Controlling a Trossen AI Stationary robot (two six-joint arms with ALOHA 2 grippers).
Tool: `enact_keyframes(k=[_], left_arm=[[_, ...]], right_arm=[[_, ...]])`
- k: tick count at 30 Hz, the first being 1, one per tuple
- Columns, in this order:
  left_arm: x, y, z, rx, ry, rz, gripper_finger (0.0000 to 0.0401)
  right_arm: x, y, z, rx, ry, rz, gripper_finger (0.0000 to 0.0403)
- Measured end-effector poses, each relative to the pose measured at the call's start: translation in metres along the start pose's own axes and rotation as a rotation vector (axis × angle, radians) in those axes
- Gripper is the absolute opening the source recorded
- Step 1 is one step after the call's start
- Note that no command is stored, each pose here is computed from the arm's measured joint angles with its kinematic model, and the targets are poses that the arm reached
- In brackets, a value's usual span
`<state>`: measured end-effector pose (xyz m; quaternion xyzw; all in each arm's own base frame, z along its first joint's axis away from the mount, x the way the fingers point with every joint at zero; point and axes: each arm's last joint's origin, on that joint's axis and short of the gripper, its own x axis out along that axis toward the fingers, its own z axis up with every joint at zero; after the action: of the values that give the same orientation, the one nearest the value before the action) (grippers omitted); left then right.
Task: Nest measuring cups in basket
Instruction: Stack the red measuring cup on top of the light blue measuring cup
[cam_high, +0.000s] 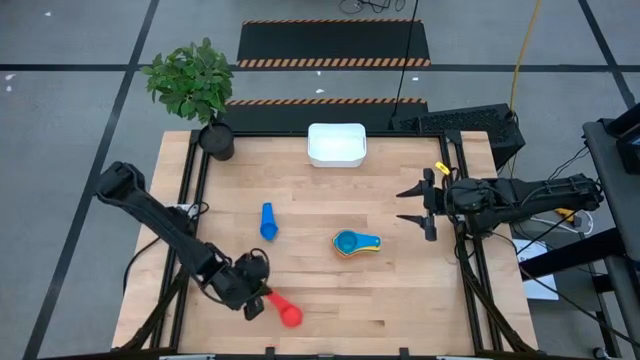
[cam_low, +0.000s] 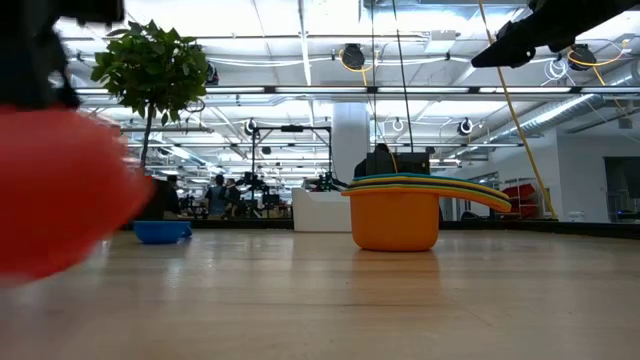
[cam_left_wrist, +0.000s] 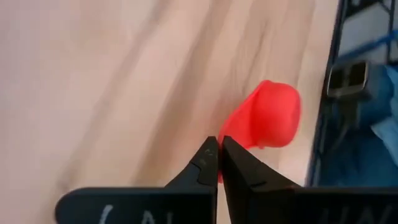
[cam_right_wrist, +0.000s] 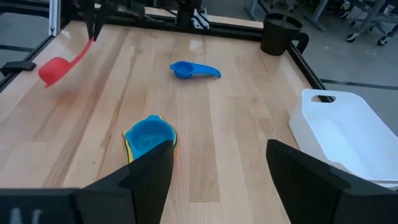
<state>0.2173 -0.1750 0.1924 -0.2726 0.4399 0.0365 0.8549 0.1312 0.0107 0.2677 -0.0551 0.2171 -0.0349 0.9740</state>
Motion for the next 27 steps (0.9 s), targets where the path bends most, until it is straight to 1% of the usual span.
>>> enact_keyframes(k=[4,7,9,12,13,15,17,21,24,27], left_arm=[[-0.021,-0.011,0.018,0.125,-0.192,0.045,0.0004],[-0.029,-0.017,0.029,0.240,-0.305,0.114,0.0004],[-0.033,-0.020,0.036,0.298,-0.375,0.162,0.0004],[-0.035,-0.019,0.046,0.349,-0.487,0.263,0.0004],[-0.035,-0.018,0.050,0.362,-0.519,0.296,0.0004],[-0.036,-0.016,0.059,0.382,-0.579,0.341,0.0004],[-0.035,-0.015,0.070,0.396,-0.621,0.364,0.0004],[-0.029,-0.009,0.093,0.438,-0.670,0.418,0.0004],[-0.021,-0.008,0.112,0.445,-0.643,0.436,0.0004],[-0.011,-0.010,0.126,0.474,-0.562,0.475,0.0004]], right_arm=[[0.000,0.000,0.002,0.005,-0.021,-0.001,0.0251],[0.000,0.000,0.006,0.027,-0.060,-0.003,0.0251],[0.000,0.000,0.010,0.072,-0.098,-0.003,0.0251],[0.002,0.000,0.018,0.195,-0.177,0.010,0.0251],[0.004,0.001,0.021,0.221,-0.193,0.035,0.0251],[0.010,0.007,0.024,0.229,-0.203,0.090,0.0251],[0.019,0.015,0.026,0.213,-0.190,0.116,0.0251],[0.038,0.031,0.032,0.116,-0.185,0.098,0.0251],[0.043,0.042,0.052,0.016,-0.207,0.037,0.0251],[0.050,0.052,0.061,-0.093,-0.171,-0.051,0.0251]])
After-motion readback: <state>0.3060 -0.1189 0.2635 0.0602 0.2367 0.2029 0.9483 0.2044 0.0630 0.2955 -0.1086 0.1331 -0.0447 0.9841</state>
